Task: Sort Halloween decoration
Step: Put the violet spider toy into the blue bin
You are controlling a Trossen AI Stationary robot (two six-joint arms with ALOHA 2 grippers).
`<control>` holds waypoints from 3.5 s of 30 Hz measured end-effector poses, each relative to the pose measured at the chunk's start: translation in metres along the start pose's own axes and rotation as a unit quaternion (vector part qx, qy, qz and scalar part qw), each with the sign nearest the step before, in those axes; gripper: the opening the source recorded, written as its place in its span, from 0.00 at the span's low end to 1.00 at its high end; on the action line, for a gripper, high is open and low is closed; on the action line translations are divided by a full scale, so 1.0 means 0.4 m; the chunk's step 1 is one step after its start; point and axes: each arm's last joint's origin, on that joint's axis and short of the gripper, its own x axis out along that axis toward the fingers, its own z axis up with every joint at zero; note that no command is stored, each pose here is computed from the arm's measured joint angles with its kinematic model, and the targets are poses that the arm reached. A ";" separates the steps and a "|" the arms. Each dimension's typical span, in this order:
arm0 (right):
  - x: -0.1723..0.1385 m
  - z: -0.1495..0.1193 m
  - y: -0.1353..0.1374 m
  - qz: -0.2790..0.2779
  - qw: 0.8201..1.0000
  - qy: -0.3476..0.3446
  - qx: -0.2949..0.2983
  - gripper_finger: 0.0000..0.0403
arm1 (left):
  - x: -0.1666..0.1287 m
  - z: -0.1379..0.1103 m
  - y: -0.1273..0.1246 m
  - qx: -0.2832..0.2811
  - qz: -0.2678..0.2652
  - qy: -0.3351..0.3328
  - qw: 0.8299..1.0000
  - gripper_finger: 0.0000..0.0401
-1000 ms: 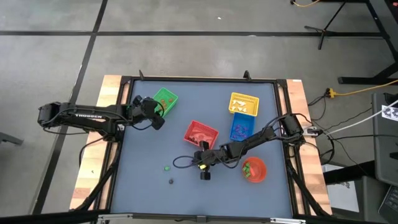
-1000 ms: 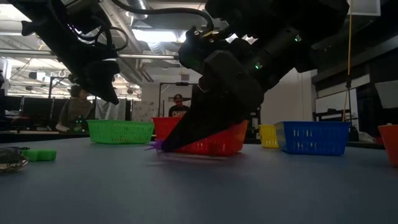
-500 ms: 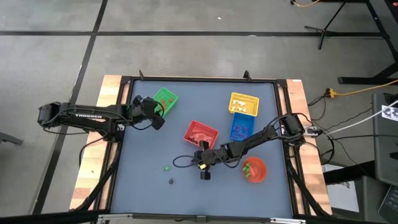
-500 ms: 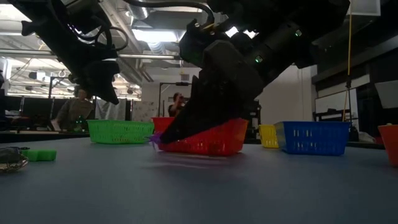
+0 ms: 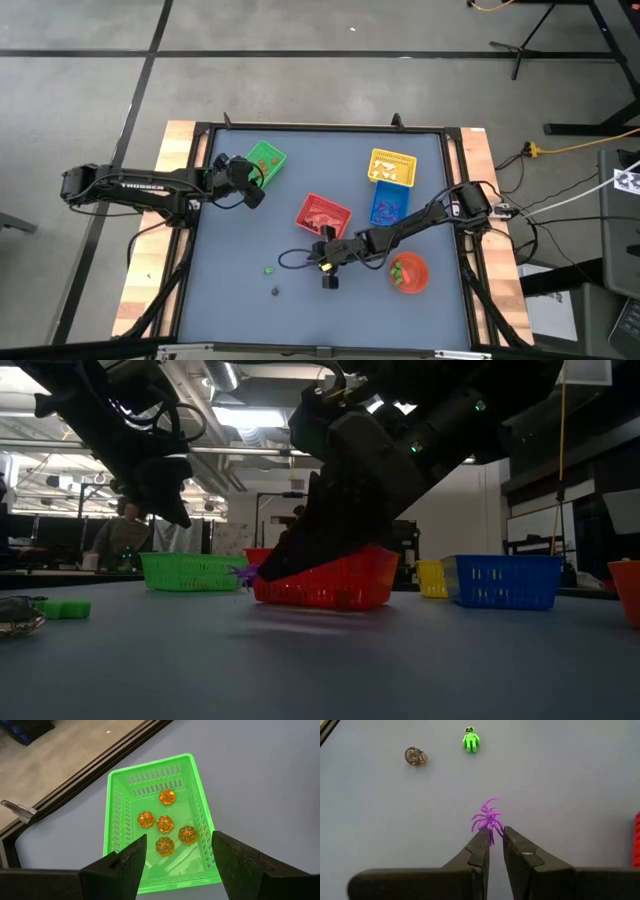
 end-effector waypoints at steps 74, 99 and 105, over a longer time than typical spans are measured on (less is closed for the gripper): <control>-0.202 0.179 0.012 0.023 0.990 -0.142 -0.008 0.12 | 0.000 -0.001 0.000 -0.001 0.000 0.001 1.000 0.52; -0.233 0.240 0.014 0.004 0.961 -0.275 0.017 0.12 | 0.000 -0.001 -0.001 -0.001 -0.011 0.005 1.000 0.52; -0.254 0.253 0.015 0.002 0.957 -0.291 0.004 0.12 | 0.000 -0.001 -0.001 -0.001 -0.011 0.005 1.000 0.52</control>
